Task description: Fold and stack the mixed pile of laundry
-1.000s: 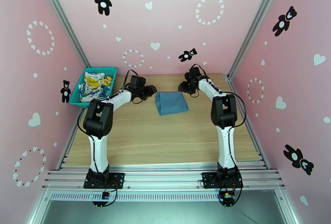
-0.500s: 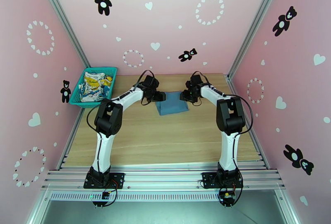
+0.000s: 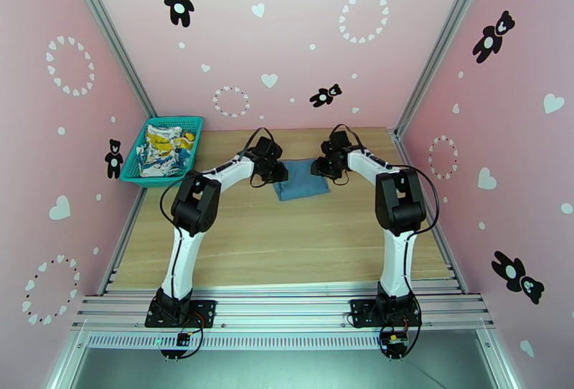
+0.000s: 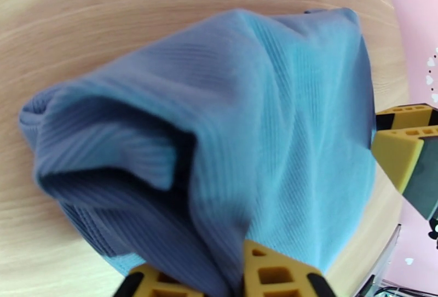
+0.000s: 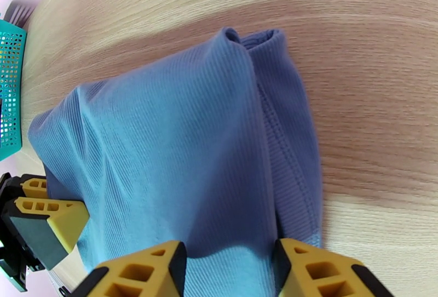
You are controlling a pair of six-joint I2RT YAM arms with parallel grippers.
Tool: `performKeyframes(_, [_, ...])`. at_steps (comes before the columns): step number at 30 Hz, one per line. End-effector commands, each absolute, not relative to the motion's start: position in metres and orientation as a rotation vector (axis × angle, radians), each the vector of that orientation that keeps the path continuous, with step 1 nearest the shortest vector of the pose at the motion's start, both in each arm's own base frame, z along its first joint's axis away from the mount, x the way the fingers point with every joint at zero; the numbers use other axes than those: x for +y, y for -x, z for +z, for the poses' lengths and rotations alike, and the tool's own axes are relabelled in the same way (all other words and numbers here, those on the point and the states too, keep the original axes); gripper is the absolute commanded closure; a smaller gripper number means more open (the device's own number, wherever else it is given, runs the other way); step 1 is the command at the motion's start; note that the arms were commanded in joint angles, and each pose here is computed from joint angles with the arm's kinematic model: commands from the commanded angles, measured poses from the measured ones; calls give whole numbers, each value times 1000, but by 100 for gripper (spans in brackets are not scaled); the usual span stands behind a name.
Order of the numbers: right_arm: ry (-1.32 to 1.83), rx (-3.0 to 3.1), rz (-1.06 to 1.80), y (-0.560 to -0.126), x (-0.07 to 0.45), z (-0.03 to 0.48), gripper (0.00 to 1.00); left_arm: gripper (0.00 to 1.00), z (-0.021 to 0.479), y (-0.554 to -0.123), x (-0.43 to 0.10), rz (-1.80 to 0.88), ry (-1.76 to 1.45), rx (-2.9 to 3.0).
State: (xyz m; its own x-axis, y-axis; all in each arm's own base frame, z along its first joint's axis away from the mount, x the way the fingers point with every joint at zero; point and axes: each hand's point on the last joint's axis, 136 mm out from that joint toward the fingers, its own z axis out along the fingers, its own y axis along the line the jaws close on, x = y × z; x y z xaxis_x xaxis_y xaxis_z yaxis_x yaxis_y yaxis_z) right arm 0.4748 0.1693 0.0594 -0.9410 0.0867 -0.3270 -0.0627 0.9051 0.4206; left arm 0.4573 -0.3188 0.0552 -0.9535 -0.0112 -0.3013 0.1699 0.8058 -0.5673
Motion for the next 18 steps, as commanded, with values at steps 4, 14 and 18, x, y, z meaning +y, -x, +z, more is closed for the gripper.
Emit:
performKeyframes(4, [8,2705,625,-470,171,70,53,87,84,-447,-314,-1059,-17,2603])
performKeyframes(14, [134,2778,505,-465,161,38,52,55,69,-434,-300,-1099,87,2587])
performKeyframes(18, [249,2790,514,-464,165,34,48,51,98,-435,-284,-951,77,2580])
